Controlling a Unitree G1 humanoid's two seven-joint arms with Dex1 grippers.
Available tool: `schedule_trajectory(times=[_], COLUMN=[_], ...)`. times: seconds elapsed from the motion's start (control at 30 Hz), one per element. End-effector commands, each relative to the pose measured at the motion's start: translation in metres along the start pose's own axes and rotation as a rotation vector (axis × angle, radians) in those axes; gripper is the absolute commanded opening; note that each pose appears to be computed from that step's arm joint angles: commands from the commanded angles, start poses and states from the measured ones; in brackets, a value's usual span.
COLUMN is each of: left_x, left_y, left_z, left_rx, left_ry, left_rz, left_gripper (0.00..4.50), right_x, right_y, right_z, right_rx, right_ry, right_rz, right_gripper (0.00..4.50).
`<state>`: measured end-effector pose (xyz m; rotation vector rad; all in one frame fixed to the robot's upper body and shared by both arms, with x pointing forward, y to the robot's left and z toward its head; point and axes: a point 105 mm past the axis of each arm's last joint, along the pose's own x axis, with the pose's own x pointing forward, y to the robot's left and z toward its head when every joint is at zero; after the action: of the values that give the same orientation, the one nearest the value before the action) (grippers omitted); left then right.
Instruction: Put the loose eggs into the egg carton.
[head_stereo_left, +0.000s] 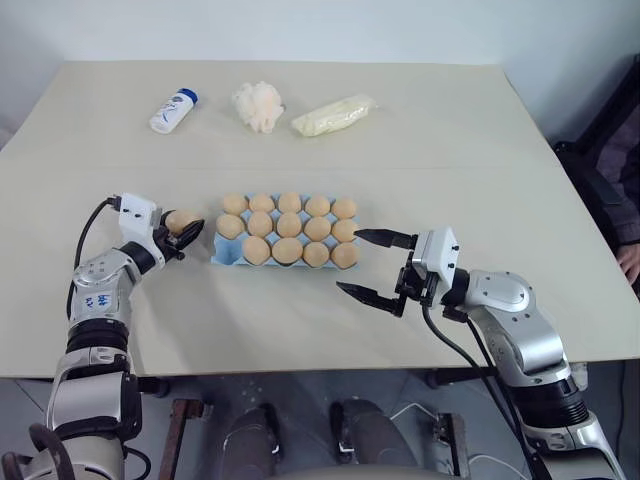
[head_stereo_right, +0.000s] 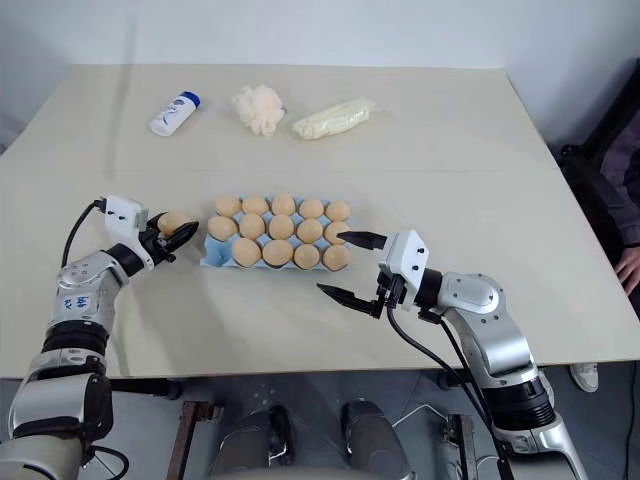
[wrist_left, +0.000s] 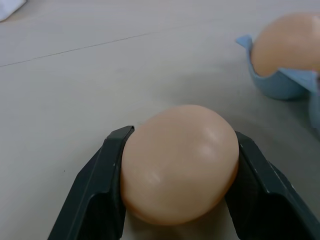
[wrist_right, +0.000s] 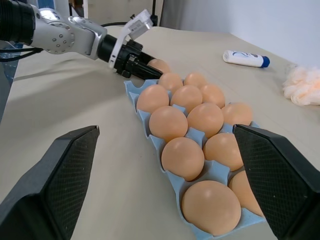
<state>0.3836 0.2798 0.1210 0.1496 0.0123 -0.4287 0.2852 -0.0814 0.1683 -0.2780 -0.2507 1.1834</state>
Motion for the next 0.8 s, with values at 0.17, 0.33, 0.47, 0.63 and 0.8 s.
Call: schedule_trajectory(times=[0.17, 0.33, 0.47, 0.63, 0.8], left_x=[-0.021, -0.020, -0.018, -0.008, -0.010], left_y=[-0.034, -0.061, -0.068, -0.078, -0.071], left_z=[0.060, 0.054, 0.041, 0.033, 0.033], left_rx=[0.068, 0.084, 0.095, 0.074, 0.102], left_ry=[-0.255, -0.183, -0.125, -0.106, -0.100], left_rz=[-0.243, -0.387, -0.432, -0.464, -0.445], left_gripper=[2.36, 2.36, 2.36, 3.08, 4.44], right_x=[0.001, 0.004, 0.004, 0.004, 0.002], right_y=[0.000, 0.001, 0.000, 0.001, 0.003], right_z=[0.009, 0.009, 0.009, 0.009, 0.008], right_rx=[-0.029, -0.028, -0.029, -0.027, -0.023], right_ry=[-0.036, -0.042, -0.043, -0.050, -0.047], right_rz=[0.004, 0.008, 0.006, -0.010, -0.012], right_gripper=[4.50, 4.50, 4.50, 4.50, 4.50])
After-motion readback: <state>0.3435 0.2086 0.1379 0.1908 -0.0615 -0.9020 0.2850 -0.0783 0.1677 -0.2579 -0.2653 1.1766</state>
